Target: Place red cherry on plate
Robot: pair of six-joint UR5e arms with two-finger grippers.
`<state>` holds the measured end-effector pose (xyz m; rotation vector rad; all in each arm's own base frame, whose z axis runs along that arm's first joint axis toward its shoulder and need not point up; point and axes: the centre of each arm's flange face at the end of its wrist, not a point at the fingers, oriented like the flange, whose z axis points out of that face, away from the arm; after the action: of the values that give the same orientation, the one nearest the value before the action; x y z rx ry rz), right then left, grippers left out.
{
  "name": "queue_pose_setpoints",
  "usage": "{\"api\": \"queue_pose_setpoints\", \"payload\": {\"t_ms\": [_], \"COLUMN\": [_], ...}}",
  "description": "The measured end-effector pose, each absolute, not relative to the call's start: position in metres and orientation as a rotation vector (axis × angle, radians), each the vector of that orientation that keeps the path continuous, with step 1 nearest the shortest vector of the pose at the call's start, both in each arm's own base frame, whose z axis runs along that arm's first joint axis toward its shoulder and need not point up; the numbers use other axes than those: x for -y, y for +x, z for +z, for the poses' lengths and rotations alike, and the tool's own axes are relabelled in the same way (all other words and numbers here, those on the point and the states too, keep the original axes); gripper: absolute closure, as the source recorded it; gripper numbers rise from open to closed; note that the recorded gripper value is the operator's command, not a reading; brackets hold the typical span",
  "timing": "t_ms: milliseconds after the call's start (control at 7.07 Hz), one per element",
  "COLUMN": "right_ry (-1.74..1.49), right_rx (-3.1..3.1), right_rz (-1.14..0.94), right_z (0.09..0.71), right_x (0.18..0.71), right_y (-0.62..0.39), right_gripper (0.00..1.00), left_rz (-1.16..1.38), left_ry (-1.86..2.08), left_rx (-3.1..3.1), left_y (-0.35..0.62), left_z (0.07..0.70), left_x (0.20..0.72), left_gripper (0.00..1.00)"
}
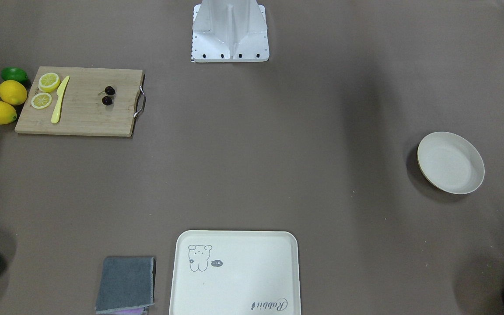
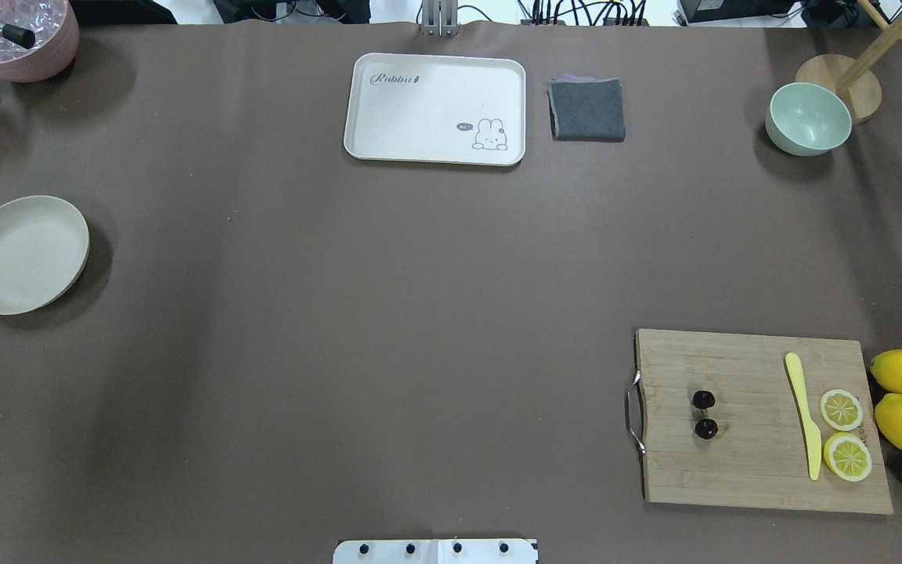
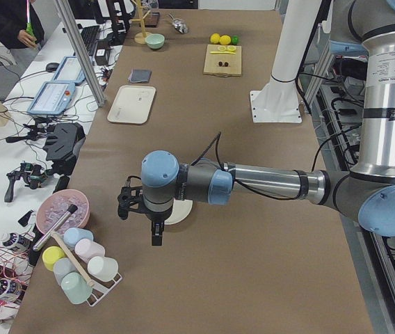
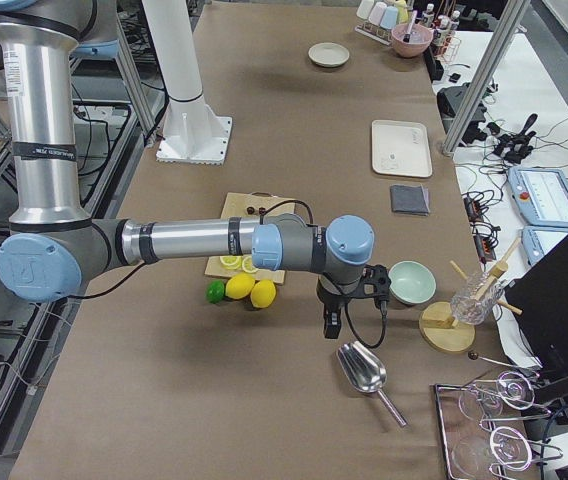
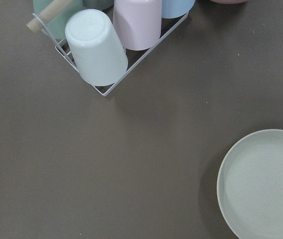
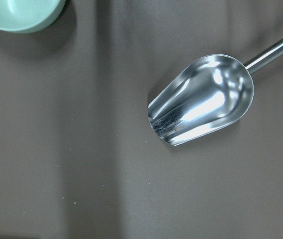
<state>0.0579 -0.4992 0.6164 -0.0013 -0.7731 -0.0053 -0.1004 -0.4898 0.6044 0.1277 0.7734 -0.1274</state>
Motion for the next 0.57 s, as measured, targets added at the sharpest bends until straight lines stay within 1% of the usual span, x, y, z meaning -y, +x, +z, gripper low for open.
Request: {"api": "queue_pose_setpoints", "payload": {"t_ms": [566], "right_ry": [0.032], "right_rx": [0.779], "right_rz": [-0.027], "right_z": [0.596], "right_x": [0.506], "right_y": [0.053], "right_gripper": [0.0], "left_rz": [-0.13], "left_ry": [0.119], "left_rx": [-0.769], "left_y": [-0.101], "left_z": [0.612], "left_x": [0.488], "left_gripper": [0.02]}}
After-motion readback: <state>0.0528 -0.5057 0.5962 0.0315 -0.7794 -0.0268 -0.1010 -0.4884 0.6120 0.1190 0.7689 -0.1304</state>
